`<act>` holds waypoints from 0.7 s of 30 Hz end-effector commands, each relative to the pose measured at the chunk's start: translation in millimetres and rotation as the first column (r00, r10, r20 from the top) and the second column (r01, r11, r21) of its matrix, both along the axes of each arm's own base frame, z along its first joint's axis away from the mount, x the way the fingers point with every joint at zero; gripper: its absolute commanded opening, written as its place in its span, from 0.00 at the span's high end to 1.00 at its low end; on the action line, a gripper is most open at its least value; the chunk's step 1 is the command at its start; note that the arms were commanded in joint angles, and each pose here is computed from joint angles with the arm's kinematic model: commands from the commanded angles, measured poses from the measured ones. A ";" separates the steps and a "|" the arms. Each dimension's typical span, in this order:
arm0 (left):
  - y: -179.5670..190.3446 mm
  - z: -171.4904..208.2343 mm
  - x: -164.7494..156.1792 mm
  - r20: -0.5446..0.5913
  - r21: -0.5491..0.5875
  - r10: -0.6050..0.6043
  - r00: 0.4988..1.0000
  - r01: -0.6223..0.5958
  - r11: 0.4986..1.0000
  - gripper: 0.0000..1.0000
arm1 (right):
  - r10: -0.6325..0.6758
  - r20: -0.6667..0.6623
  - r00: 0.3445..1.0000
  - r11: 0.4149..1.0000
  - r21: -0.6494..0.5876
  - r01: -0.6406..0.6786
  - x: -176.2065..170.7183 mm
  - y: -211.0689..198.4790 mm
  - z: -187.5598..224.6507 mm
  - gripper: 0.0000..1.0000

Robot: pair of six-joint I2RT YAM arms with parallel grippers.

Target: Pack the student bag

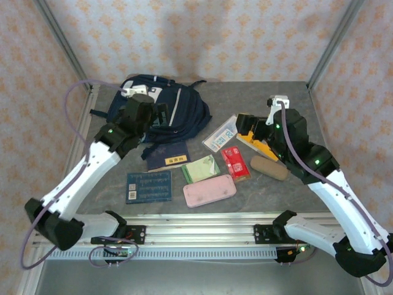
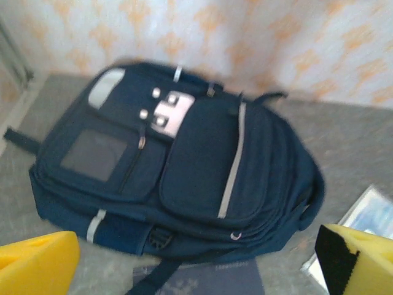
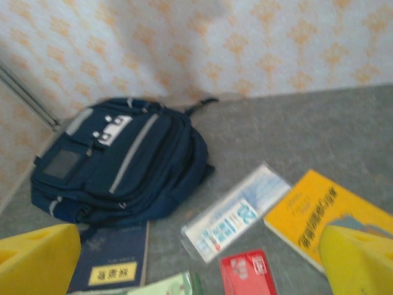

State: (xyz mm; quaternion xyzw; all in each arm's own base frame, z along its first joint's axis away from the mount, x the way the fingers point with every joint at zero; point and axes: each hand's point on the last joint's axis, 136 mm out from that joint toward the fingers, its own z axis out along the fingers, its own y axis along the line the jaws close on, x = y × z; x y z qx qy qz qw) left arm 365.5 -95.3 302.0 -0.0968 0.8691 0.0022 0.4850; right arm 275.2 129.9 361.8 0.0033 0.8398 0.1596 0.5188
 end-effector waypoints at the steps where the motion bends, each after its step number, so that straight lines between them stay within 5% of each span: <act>1: -15.7 -17.3 5.9 -0.085 -0.051 -0.037 0.996 0.033 0.998 0.00 | -0.025 -0.235 0.972 0.999 -0.029 0.018 -7.7 -2.0 -43.1 0.01; 7: -46.7 -60.4 43.8 -0.218 -0.124 -0.178 0.960 0.153 0.980 0.00 | -0.109 -0.424 0.899 0.993 -0.094 0.076 -11.7 -6.1 -88.0 0.01; 11: -56.6 -89.9 71.1 -0.280 -0.149 -0.217 0.935 0.181 0.972 0.05 | -0.024 -0.485 0.874 0.998 -0.063 -0.008 -21.5 6.4 -101.4 0.02; 14: -52.6 -104.6 98.0 -0.289 -0.142 -0.209 0.934 0.174 0.974 0.06 | 0.040 -0.501 0.864 0.998 -0.018 -0.056 -25.4 17.1 -103.3 0.11; 18: -49.1 -119.3 136.9 -0.287 -0.192 -0.237 0.928 0.187 0.963 0.12 | 0.018 -0.536 0.844 0.997 -0.055 -0.055 -25.5 14.7 -109.5 0.37; 21: -51.5 -144.5 159.7 -0.322 -0.188 -0.250 0.913 0.197 0.962 0.16 | 0.005 -0.556 0.831 0.995 -0.081 -0.060 -24.3 13.9 -113.3 0.41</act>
